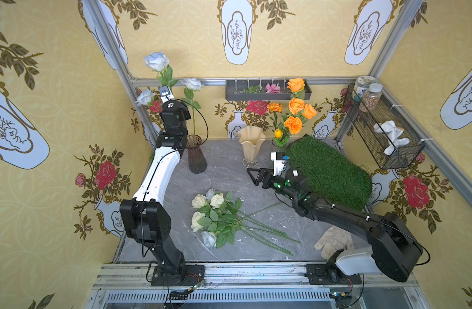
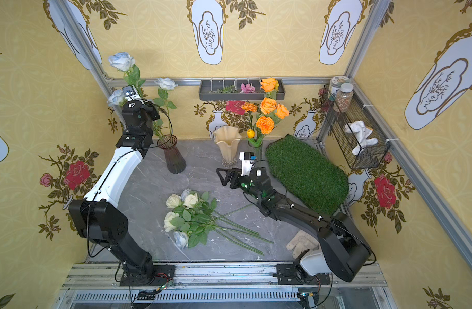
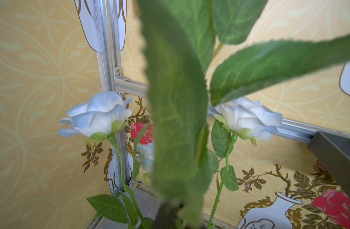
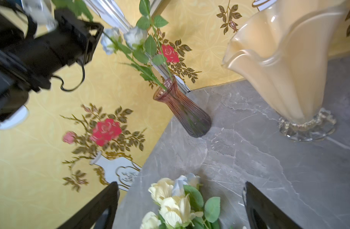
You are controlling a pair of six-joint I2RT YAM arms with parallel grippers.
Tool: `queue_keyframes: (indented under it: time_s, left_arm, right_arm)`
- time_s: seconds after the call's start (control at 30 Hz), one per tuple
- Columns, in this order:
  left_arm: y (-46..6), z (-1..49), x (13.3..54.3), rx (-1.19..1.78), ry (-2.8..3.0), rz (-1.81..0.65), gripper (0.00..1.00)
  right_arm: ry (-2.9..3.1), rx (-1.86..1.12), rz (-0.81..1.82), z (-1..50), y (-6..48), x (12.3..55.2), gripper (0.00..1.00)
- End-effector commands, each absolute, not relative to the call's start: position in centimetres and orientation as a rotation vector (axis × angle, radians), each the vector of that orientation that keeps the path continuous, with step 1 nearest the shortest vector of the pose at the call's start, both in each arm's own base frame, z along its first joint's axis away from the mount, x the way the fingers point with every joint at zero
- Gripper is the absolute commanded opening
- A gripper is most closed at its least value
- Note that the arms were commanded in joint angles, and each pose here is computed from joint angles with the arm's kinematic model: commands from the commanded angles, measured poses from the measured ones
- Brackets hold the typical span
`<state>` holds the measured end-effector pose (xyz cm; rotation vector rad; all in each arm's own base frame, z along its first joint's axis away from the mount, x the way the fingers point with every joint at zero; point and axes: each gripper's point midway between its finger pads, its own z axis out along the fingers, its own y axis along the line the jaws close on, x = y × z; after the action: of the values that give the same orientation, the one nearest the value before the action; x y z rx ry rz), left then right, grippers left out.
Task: Arrange the flowers in different vases according to their colors
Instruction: Insert the flower into the vase, then pick up the flower at the center of the board.
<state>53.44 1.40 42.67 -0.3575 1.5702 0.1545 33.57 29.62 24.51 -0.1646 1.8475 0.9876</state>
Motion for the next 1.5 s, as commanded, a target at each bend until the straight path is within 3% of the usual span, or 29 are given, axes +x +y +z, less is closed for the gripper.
queue_keyframes:
  time_s: [0.0, 0.13, 0.23, 0.33, 0.53, 0.8, 1.07, 1.23, 1.47]
  left_arm:
    - [0.8, 40.6, 53.9, -0.365, 1.615, 0.103, 0.01]
    - [0.6, 38.9, 53.2, -0.395, 1.659, 0.059, 0.15]
    - [-0.1, 38.0, 52.5, -0.400, 1.690, -0.002, 0.46]
    - [-0.9, 37.9, 51.3, -0.414, 1.701, -0.050, 0.68]
    - [-2.7, 39.3, 47.2, -0.441, 1.677, -0.152, 0.99]
    - [-4.6, 38.2, 37.6, -0.531, 1.677, -0.359, 1.00]
    - [-8.0, 31.2, 28.4, -0.559, 1.820, -0.549, 1.00]
    - [-9.1, 26.0, 25.1, -0.639, 1.857, -0.681, 1.00]
    - [-10.9, 22.5, 22.7, -0.652, 1.854, -0.804, 0.98]
  right_arm:
    - [1.913, -0.216, 0.534, 21.8, 25.7, 34.1, 0.97]
    - [1.872, 0.110, 0.458, 20.7, 20.5, 34.9, 0.97]
    - [1.933, 0.060, 0.577, 20.4, 21.0, 35.1, 0.97]
    - [2.041, 0.014, 0.560, 19.4, 22.4, 35.5, 0.99]
    - [2.150, -0.076, 0.588, 18.5, 24.6, 35.0, 0.94]
    - [2.385, -0.158, 0.688, 16.7, 26.7, 32.2, 0.90]
    - [2.705, -0.468, 0.579, 15.2, 28.6, 22.0, 0.81]
    - [2.732, -0.665, 0.314, 14.0, 27.4, 18.6, 0.78]
    - [2.647, -0.898, 0.268, 14.1, 27.4, 18.6, 0.74]
